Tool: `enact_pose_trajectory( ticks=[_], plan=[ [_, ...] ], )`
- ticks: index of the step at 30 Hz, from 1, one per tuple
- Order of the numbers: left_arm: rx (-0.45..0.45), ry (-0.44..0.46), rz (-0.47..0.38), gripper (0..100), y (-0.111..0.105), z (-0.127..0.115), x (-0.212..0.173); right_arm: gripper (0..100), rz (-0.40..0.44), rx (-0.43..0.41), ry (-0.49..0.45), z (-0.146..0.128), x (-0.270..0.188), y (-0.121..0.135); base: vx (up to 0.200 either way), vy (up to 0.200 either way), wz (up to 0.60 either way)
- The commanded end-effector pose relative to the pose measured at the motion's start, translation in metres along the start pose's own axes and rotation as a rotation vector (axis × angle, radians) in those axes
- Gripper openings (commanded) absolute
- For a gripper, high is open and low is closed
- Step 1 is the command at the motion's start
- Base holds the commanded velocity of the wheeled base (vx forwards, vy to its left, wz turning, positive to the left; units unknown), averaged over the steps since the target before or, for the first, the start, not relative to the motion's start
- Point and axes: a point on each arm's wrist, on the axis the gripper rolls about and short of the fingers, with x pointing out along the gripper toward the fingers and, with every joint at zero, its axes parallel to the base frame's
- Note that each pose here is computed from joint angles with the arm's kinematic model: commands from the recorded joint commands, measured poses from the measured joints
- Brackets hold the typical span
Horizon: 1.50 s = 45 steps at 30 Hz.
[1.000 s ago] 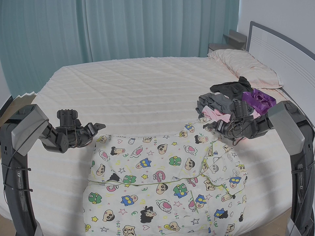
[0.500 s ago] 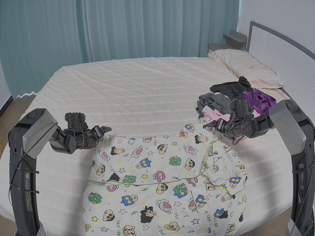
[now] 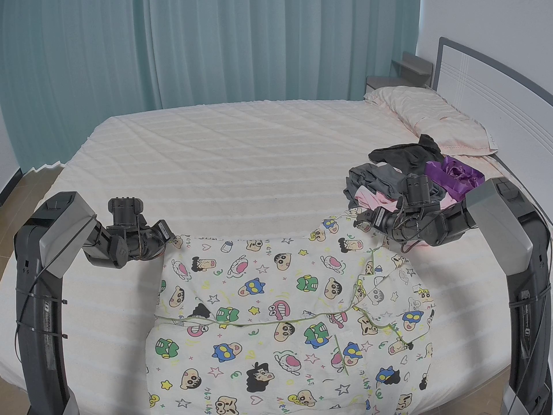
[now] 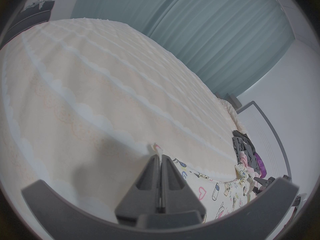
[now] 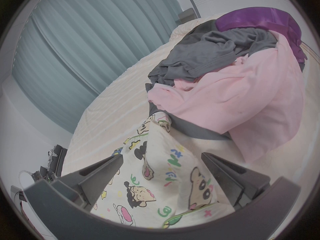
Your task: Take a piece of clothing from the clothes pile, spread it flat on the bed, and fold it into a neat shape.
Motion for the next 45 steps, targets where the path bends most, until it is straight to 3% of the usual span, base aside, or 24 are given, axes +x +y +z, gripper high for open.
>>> enact_pose_trajectory(
  ticks=[1, 8, 9, 20, 25, 44, 45],
  plan=[
    [-0.003, -0.013, 0.002, 0, 0.002, 0.005, -0.003, 100, 0.004, -0.005, 0.01, -0.005, 0.005, 0.002, 0.0, 0.0, 0.0],
    [-0.006, -0.022, 0.009, 0, 0.005, 0.008, -0.004, 100, -0.008, -0.006, 0.035, -0.014, 0.013, -0.002, 0.0, 0.0, 0.0],
    [-0.006, -0.022, 0.009, 0, 0.005, 0.008, -0.004, 0, -0.008, -0.006, 0.035, -0.014, 0.014, -0.003, 0.0, 0.0, 0.0],
    [-0.008, -0.028, 0.012, 0, 0.006, 0.01, -0.006, 0, 0.008, 0.01, -0.034, 0.001, 0.017, 0.001, 0.0, 0.0, 0.0],
    [-0.01, -0.046, 0.022, 0, 0.008, 0.014, -0.008, 0, 0.011, 0.01, -0.125, 0.005, 0.021, -0.001, 0.0, 0.0, 0.0],
    [-0.011, -0.069, 0.046, 0, 0.01, 0.018, -0.01, 0, -0.02, 0.012, -0.151, 0.003, 0.028, -0.008, 0.0, 0.0, 0.0],
    [-0.012, -0.068, 0.047, 100, 0.01, 0.018, -0.01, 0, -0.021, 0.012, -0.153, 0.003, 0.028, -0.008, 0.0, 0.0, 0.0]
  ],
)
